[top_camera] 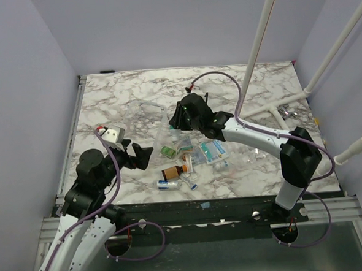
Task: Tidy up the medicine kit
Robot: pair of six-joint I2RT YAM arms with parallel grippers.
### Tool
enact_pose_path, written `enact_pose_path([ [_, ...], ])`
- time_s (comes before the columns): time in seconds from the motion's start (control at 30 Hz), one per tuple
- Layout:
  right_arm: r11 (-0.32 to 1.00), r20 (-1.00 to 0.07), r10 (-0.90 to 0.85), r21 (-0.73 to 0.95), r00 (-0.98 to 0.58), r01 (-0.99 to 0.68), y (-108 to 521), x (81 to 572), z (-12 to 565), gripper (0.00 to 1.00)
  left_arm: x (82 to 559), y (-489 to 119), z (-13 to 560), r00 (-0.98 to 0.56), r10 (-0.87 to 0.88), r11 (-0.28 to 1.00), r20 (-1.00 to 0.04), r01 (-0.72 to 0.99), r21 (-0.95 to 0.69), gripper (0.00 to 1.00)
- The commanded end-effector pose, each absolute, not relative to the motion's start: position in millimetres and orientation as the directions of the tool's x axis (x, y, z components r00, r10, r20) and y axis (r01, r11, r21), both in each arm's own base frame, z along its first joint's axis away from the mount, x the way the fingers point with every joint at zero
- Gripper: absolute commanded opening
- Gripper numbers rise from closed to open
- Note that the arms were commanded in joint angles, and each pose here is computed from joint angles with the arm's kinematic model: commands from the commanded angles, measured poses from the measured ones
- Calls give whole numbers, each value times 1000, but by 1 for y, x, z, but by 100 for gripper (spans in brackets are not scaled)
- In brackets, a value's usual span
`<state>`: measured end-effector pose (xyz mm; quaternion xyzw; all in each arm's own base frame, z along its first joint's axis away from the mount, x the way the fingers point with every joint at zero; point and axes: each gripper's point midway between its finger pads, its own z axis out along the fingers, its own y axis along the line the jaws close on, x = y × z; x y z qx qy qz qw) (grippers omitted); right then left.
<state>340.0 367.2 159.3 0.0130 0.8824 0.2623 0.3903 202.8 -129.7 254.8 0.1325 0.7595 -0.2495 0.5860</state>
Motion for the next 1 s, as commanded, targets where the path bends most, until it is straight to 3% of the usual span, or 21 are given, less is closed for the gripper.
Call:
enact_pose_path([
  [0.0,848,-786,55,362,-616,-387,383,346,189,12,209,-104,264,-224,-112,908,-968,373,-191,98],
  [0.17,820,-852,-77,241,-517,-519,398,352,211,13,210,-73,272,-158,-152,956,-976,228,-186,98],
  [0.53,679,-918,-260,47,-299,-733,455,357,245,20,201,-40,287,-50,-203,973,-978,98,-207,98],
  [0.97,528,-892,-415,-74,-181,-846,522,353,192,23,194,-26,294,18,-241,970,-970,47,-240,98],
])
